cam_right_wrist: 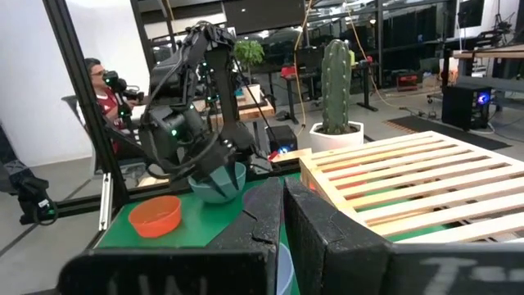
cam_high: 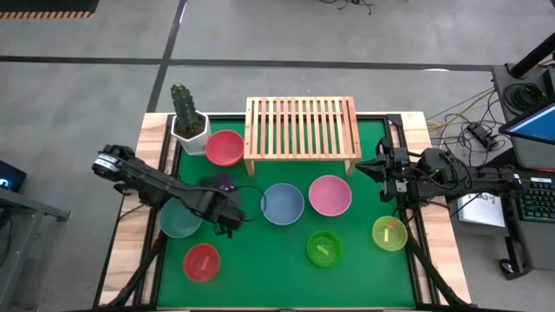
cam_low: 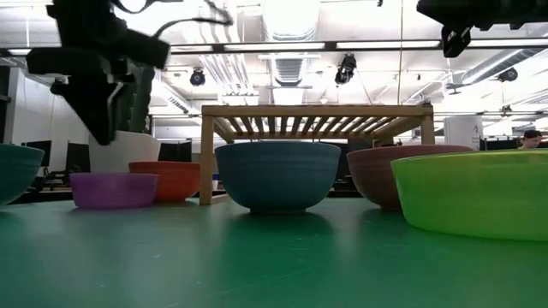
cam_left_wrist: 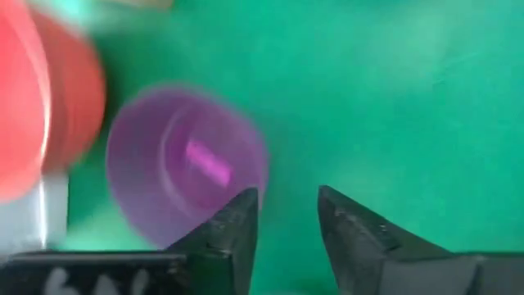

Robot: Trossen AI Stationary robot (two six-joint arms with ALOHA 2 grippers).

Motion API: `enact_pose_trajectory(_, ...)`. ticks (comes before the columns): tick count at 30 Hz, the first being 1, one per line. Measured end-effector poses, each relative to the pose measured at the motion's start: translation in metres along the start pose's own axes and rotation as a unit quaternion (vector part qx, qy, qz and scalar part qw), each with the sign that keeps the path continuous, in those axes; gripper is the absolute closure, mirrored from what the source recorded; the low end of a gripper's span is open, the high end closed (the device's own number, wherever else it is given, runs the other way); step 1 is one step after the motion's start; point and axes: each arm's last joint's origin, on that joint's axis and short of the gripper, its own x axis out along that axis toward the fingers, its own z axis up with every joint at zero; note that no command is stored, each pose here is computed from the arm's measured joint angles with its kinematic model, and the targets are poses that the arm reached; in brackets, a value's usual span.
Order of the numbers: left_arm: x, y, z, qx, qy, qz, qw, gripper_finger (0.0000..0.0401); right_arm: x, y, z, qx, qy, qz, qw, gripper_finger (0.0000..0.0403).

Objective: Place and stack bowls onto a shelf
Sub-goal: Put the violet bowl on the shelf

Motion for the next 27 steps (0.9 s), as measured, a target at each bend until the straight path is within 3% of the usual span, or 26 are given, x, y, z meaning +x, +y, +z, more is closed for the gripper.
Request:
enact_pose_trajectory(4, -0.003, 0.004, 0.004, 0.05, -0.04, -0.026, 0.998, 0.0271, 0.0, 0.0, 0.0, 0.0, 0.0, 0.0, 1.0, 0.0394)
enact_pose_trajectory(10, 0.003, 0.018, -0.006, 0.014, -0.056, -0.034, 0.998, 0.0277, 0.0, 0.0, 0.0, 0.0, 0.0, 0.0, 1.0, 0.0394)
enact_pose_trajectory(19, 0.039, 0.021, -0.034, -0.065, -0.069, -0.05, 0.994, 0.0288, 0.0, 0.0, 0.0, 0.0, 0.0, 0.0, 1.0, 0.0394)
enact_pose_trajectory(27, 0.058, 0.018, -0.042, -0.076, -0.06, -0.043, 0.994, 0.0305, 0.0, 0.0, 0.0, 0.0, 0.0, 0.0, 1.0, 0.0394)
